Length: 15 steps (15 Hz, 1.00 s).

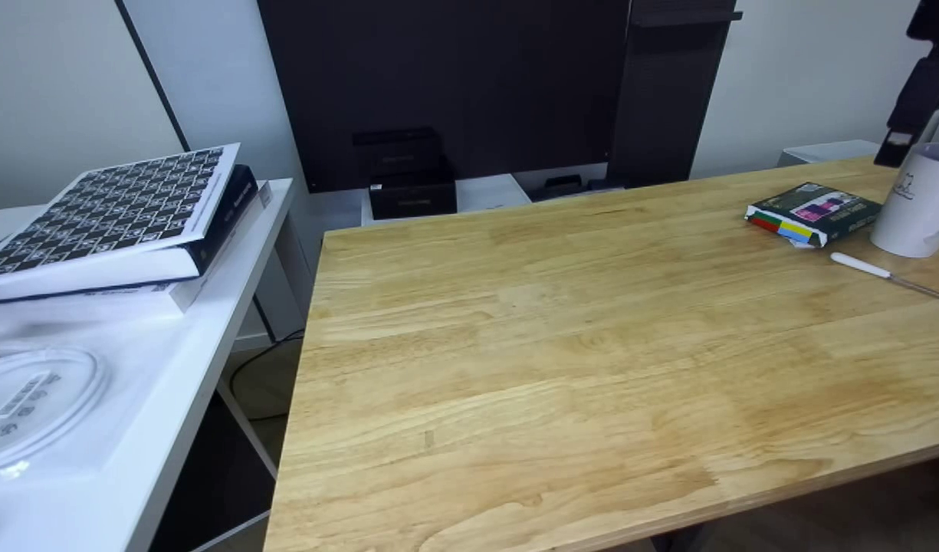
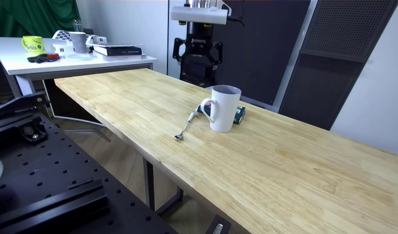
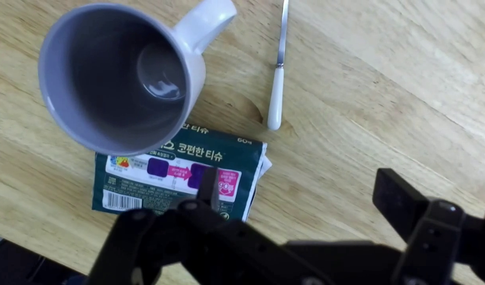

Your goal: Pick the spoon and put it in the cup, then put it back on the table

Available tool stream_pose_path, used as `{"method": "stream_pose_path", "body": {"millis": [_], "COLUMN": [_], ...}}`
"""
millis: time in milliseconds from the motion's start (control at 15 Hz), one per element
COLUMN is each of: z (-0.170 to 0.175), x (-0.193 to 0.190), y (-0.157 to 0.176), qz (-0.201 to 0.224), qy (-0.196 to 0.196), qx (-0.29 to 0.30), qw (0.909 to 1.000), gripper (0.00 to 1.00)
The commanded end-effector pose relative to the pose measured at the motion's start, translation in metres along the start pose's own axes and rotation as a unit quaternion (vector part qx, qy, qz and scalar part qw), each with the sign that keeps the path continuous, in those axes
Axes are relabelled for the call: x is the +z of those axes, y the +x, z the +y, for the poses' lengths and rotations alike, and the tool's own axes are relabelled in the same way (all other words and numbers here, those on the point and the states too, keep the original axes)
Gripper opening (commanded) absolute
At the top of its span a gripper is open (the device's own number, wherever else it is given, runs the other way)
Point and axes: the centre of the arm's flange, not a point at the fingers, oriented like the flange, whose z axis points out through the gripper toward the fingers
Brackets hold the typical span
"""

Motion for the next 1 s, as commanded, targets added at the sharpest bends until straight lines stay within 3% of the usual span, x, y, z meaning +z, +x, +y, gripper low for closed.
{"method": "stream_pose_path", "body": {"millis": [0,467,533,933], "z": [0.001,0.004,0.002,-0.002], "x": [0.021,0.046,0.044,0.046], "y": [0.000,-0.004,-0.003,-0.008], "qz": [0.000,-0.004,-0.019,-0.018], "qy": [0.001,0.004,0.020,0.016], "qx": [0.016,0.020,0.014,0.008], "qw": [0.9999,0.9998,0.9995,0.9997], "gripper": [1.00,1.00,1.00,1.00]}}
